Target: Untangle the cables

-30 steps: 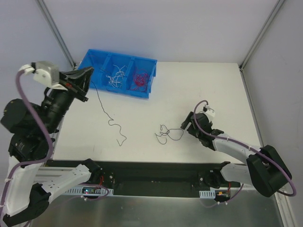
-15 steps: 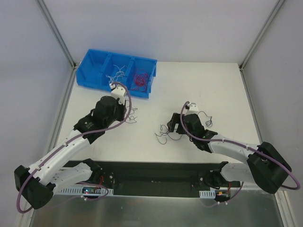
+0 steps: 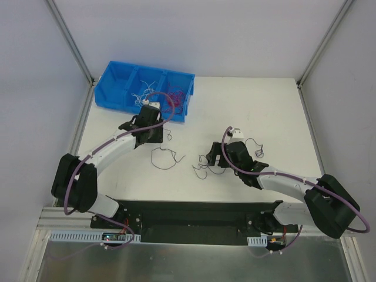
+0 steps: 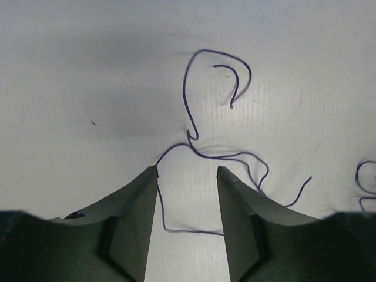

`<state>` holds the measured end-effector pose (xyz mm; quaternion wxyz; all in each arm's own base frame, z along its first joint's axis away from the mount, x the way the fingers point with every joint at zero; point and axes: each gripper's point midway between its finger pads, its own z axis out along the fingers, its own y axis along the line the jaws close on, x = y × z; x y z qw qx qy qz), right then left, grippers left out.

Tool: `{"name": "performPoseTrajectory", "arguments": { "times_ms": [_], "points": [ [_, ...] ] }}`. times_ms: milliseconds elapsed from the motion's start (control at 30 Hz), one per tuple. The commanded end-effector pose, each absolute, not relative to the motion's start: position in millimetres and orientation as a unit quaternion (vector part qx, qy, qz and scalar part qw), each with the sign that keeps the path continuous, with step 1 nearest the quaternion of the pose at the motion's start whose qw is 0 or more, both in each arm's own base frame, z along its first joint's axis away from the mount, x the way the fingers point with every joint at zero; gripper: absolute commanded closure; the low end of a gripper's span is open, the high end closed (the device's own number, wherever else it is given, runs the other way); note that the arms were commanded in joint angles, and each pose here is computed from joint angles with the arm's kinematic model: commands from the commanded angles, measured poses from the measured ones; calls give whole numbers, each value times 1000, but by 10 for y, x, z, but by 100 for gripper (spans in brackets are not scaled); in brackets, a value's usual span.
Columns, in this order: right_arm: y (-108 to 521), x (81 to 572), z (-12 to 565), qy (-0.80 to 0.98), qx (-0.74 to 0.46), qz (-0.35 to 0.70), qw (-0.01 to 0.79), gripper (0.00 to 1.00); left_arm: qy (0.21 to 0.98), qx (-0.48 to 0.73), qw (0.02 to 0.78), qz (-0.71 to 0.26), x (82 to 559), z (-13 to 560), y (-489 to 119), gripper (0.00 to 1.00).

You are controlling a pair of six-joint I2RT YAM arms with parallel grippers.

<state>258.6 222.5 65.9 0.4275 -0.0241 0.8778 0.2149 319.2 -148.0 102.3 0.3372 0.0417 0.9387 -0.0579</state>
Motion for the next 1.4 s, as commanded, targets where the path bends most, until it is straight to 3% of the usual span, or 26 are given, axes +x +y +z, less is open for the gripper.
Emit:
{"name": "performPoseTrajectory", "arguments": {
  "times_ms": [0,100,233,367,600,833,967,1067,1233,1367],
  "points": [
    [2333,2666,847,861,-32,238,448,11,943,1,312,-117,3359,1024,-1678,42],
    [2328,2649,853,860,-33,241,448,11,948,-2,290,-131,3407,923,-1784,23],
    [2334,2633,856,859,-37,245,448,10,953,-12,267,-143,3354,793,-1845,14],
    [2330,2621,864,857,-37,250,450,10,954,17,256,-154,3344,644,-1907,13],
    [2333,2624,877,855,-37,255,450,10,962,81,209,-153,3208,323,-2103,23],
    [2331,2611,872,855,-39,258,449,10,973,90,184,-107,2943,150,-1959,48],
    [2344,2615,876,854,-39,260,448,10,973,86,192,-94,2889,174,-1877,81],
    [2346,2610,868,855,-40,260,447,10,968,80,221,-86,2934,329,-1819,99],
    [2338,2607,865,855,-38,260,447,10,949,100,288,-76,3107,740,-1705,100],
    [2344,2606,862,856,-39,261,445,10,936,67,324,-124,3238,1117,-1598,100]
  ]
}}
